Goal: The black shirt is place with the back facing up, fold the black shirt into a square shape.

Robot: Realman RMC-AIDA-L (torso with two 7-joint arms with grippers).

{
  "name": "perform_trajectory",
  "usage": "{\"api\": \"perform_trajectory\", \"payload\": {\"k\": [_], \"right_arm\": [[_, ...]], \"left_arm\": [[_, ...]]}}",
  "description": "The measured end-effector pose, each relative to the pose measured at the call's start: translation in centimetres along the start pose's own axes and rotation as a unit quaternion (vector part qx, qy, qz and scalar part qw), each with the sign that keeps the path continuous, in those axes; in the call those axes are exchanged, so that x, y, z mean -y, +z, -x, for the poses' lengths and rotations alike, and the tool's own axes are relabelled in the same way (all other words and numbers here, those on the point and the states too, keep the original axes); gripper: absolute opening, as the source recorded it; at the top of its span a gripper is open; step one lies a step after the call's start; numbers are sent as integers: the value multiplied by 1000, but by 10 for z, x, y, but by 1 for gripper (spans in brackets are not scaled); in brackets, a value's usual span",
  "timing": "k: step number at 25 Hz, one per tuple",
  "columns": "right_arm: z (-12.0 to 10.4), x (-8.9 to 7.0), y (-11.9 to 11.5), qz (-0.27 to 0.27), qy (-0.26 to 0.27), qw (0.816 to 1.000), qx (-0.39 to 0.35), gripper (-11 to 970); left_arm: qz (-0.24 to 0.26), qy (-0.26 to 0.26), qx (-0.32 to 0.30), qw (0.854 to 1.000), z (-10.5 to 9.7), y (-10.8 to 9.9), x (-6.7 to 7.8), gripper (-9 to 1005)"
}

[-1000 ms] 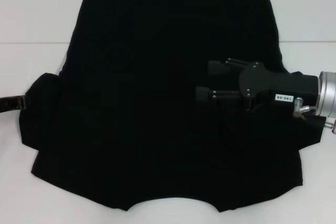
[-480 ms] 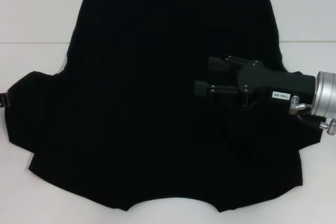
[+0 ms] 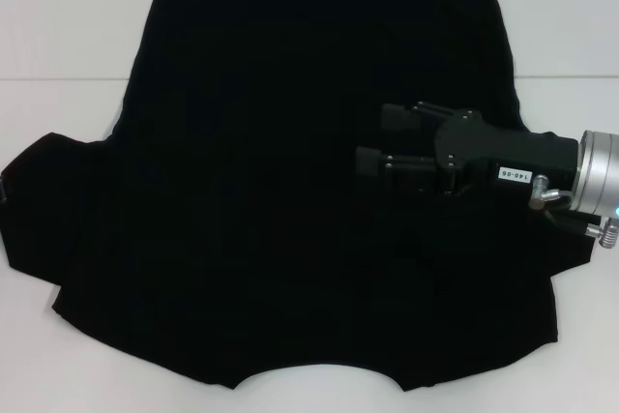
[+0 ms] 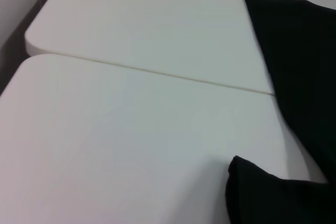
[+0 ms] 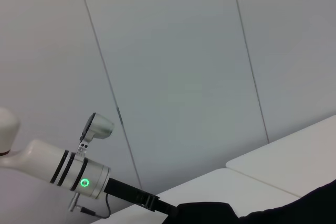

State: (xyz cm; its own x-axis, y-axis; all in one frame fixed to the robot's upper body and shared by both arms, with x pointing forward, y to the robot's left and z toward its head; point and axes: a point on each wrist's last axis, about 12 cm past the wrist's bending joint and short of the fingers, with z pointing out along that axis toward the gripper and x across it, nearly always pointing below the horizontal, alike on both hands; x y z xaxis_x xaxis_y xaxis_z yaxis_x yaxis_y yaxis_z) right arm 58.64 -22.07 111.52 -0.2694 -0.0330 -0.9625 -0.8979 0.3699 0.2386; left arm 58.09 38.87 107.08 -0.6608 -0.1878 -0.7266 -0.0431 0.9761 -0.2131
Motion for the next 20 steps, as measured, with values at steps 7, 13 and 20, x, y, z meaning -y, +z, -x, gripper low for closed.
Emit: {"api": "perform_trajectory", "payload": {"k": [7,13,20], "right_arm": [[0,-1,1,3,1,1000,1,940],[0,-1,1,4,1,1000,1,940],[0,-1,0,5,3,1000,0,941]], "left_arm": [[3,0,4,1000,1,-1,-2,11],[-4,15,9,1000,11,1,4,10],[-1,37,23,999,26,4,9,8]]}}
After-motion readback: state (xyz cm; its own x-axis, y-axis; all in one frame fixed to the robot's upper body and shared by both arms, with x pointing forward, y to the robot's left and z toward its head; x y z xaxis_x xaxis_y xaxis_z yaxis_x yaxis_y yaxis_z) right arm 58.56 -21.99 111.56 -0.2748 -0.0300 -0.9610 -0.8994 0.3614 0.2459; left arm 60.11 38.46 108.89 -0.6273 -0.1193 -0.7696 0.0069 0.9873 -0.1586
